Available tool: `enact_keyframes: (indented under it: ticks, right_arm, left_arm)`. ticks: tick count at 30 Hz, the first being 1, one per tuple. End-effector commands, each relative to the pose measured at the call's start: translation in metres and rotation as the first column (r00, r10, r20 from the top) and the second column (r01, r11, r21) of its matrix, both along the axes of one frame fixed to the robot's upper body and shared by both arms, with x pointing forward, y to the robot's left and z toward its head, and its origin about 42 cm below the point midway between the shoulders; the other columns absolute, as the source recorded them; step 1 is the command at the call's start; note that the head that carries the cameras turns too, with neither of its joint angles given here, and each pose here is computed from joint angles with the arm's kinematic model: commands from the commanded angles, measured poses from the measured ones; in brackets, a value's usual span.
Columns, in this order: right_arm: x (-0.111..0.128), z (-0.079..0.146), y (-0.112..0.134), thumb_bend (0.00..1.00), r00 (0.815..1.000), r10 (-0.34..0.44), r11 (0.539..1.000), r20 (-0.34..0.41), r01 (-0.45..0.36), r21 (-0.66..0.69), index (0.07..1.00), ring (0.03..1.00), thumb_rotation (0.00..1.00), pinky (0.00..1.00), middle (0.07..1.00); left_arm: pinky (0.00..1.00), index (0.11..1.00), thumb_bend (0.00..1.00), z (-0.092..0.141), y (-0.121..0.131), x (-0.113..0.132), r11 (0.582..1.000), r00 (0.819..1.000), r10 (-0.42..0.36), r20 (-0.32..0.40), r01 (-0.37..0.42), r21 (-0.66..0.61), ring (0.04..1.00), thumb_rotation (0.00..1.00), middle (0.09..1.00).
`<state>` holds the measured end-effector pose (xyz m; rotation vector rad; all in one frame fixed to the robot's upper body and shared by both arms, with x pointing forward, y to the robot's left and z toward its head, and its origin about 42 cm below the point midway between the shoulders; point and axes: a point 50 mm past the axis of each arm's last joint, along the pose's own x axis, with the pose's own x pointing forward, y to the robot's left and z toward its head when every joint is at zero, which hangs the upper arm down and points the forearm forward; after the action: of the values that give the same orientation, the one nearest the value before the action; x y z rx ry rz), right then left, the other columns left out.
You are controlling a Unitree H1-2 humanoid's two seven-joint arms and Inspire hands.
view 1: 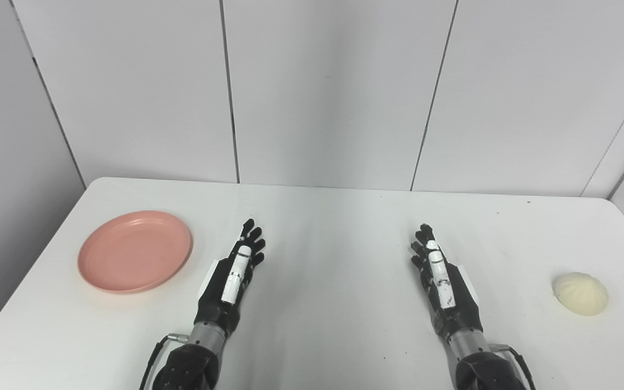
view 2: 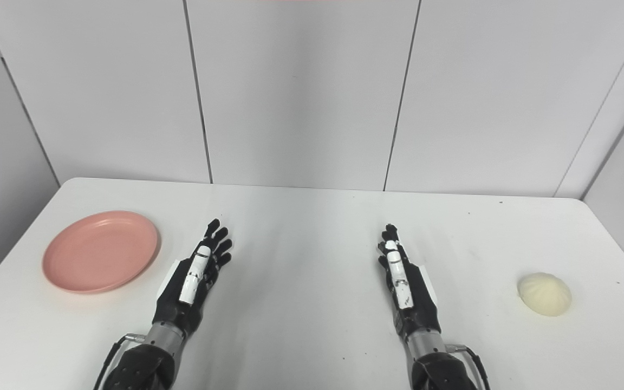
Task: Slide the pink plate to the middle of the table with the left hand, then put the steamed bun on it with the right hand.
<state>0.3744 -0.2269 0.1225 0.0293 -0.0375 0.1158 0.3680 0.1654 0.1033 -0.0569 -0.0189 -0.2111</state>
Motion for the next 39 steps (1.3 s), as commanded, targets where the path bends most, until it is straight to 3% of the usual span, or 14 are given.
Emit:
enact_keyframes:
  ticks: [1, 24, 39]
  right_arm:
    - [-0.011, -0.025, 0.001, 0.22, 0.996, 0.006, 1.000, -0.092, -0.006, -0.002, 0.995, 0.997, 1.00, 1.00, 0.995]
    - [-0.011, -0.023, 0.002, 0.23, 0.995, 0.004, 1.000, -0.098, -0.005, -0.007, 0.991, 0.993, 1.00, 1.00, 0.990]
    - [-0.012, -0.016, -0.018, 0.16, 0.994, 0.008, 0.999, -0.105, -0.004, 0.035, 1.000, 1.000, 1.00, 1.00, 1.000]
  left_arm:
    - [0.97, 1.000, 0.44, -0.056, 0.007, -0.033, 1.000, 0.979, 0.014, -0.204, -0.011, 0.016, 0.976, 1.00, 0.996]
    - [0.96, 1.000, 0.44, -0.058, 0.007, -0.031, 1.000, 0.977, 0.007, -0.211, -0.006, 0.007, 0.976, 1.00, 0.997]
    - [0.98, 1.000, 0.45, -0.064, -0.021, -0.025, 1.000, 0.975, -0.013, -0.220, 0.016, 0.009, 0.982, 1.00, 1.000]
